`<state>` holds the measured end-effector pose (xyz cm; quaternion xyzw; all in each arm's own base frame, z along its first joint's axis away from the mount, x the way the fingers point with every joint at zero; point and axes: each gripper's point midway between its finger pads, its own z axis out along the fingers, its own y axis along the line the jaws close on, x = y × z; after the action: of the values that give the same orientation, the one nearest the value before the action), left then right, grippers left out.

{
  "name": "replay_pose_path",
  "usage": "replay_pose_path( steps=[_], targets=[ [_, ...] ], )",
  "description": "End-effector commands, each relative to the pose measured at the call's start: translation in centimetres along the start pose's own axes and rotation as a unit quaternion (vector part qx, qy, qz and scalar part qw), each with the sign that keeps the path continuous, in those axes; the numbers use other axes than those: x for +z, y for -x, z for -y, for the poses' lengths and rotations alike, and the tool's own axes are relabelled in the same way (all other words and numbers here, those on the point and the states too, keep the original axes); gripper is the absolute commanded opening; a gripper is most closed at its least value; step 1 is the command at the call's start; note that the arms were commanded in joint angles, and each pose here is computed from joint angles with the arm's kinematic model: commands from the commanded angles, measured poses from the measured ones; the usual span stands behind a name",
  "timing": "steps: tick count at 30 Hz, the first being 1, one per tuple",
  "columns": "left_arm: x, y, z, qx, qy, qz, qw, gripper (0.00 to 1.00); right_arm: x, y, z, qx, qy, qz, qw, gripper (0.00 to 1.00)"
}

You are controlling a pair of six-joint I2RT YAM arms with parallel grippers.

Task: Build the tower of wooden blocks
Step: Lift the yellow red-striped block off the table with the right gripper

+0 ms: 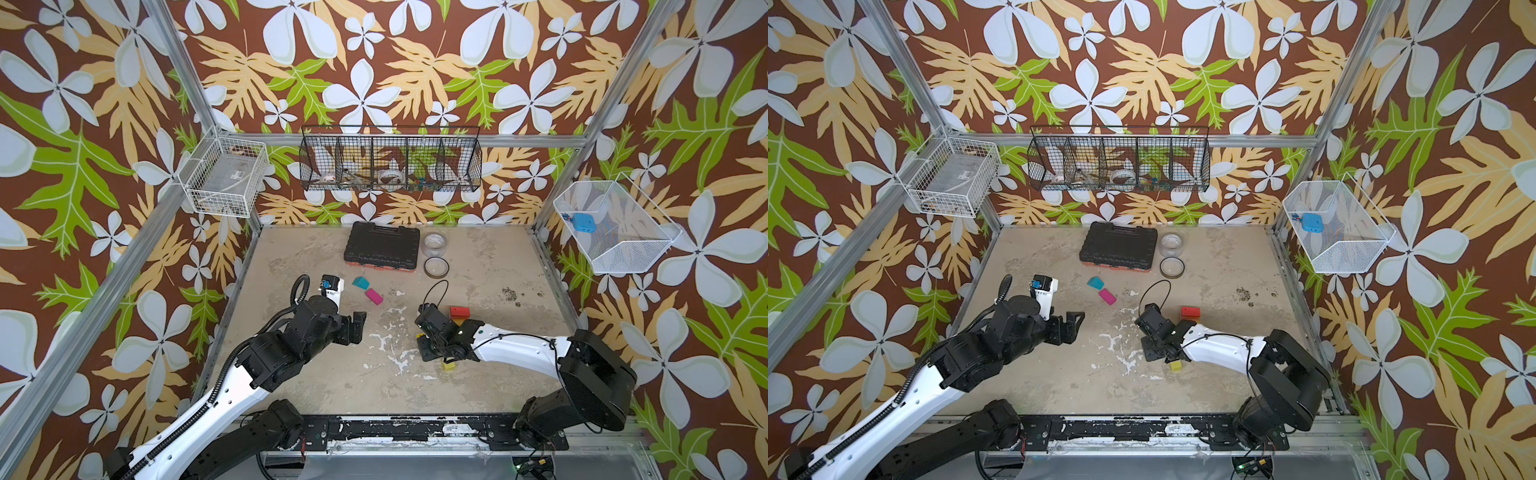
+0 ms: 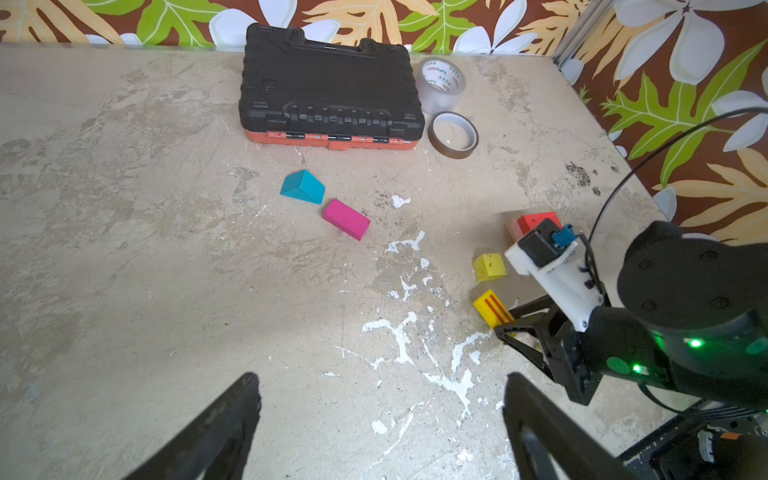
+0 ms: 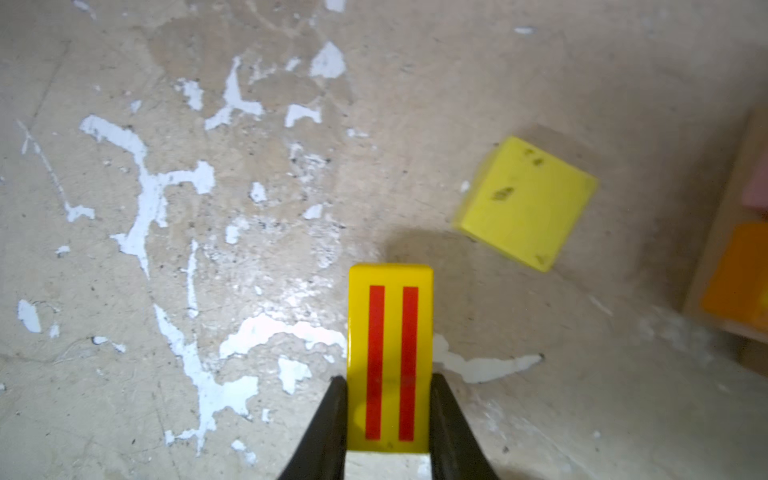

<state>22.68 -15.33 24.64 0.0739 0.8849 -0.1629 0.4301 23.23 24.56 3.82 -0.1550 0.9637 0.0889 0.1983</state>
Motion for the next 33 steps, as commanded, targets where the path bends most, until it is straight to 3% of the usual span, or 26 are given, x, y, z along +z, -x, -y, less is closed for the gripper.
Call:
replay_pose_path(
  steps=[1, 9, 16, 28, 33],
  targets=[
    [0.1, 0.3, 0.3, 0.003, -0.006, 0.003, 1.000, 0.93, 0.2, -0.1, -0.9, -0.030, -0.003, -0.002, 1.000, 0.34],
    [0.6, -0.1, 0.5, 0.007, -0.009, -0.006, 1.000, 0.93, 0.6, -1.8, 0.3, -0.049, -0.033, -0.017, 0.998, 0.59],
    [0.6, 0.0, 0.4, 0.006, -0.007, -0.004, 1.000, 0.93, 0.8, -3.3, 3.3, -0.035, -0.083, -0.028, 0.996, 0.59],
    [0.6, -0.1, 0.4, 0.006, -0.006, -0.006, 1.000, 0.93, 1.3, -2.1, 5.4, 0.029, -0.071, -0.024, 0.997, 0.57],
    [0.6, -0.1, 0.4, 0.006, -0.007, -0.007, 1.000, 0.93, 1.0, -1.3, 3.2, 0.022, -0.023, -0.012, 0.999, 0.67]
  ],
)
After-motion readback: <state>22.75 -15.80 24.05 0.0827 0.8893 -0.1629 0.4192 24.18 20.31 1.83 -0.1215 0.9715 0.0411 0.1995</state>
